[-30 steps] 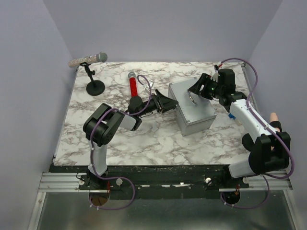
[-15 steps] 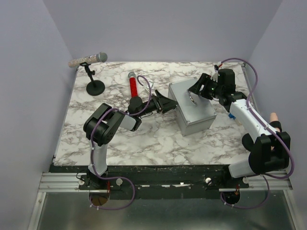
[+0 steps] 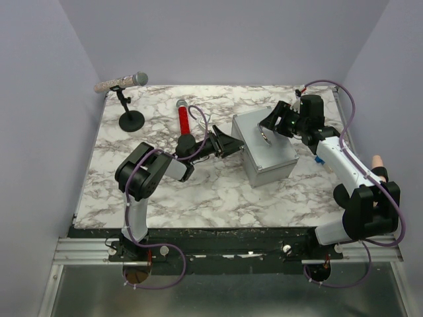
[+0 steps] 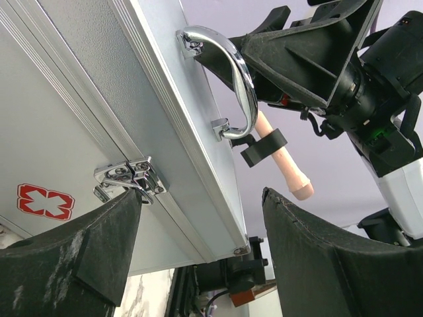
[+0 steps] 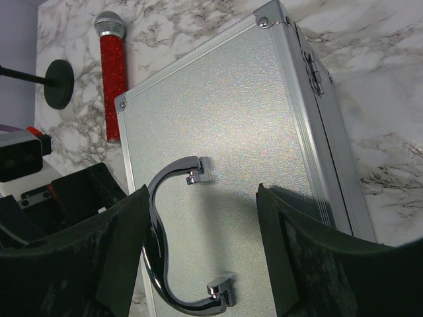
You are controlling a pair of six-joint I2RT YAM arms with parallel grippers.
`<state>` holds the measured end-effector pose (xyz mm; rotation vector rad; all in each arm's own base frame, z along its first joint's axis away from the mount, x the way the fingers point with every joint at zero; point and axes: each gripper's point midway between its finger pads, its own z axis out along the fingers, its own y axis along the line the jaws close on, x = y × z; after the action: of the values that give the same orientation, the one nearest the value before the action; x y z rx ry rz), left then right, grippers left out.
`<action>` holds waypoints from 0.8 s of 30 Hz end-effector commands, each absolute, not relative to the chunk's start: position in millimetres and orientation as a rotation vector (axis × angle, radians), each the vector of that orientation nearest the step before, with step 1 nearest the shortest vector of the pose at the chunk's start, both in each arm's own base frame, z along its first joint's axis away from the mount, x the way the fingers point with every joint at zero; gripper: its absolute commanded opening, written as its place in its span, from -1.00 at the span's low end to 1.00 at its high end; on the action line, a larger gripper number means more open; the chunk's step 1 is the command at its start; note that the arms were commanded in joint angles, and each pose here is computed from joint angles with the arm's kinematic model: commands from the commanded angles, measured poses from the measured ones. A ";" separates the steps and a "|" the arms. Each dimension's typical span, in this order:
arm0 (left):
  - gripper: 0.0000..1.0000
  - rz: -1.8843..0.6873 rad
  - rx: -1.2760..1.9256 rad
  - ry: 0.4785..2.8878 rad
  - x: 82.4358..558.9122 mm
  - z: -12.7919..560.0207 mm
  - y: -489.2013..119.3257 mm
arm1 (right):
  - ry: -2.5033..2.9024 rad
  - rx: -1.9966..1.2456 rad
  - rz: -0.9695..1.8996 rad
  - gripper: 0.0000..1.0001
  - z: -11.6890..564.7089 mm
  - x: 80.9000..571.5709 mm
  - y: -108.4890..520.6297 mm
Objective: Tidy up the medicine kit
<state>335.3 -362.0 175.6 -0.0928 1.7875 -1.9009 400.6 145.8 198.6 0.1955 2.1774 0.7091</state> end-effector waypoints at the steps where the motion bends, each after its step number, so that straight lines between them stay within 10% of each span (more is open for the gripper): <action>1: 0.61 -1.959 0.149 1.405 316.1 238.5 -350.7 | 2.247 0.207 0.710 0.48 181.2 393.9 145.7; 24: 0.60 -1.922 0.178 1.483 307.7 244.3 -359.4 | 2.251 0.205 0.718 0.49 180.1 394.2 147.1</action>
<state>329.3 -364.8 185.5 -0.0390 1.7623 -1.9003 400.6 145.9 198.5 0.1958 2.1778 0.7096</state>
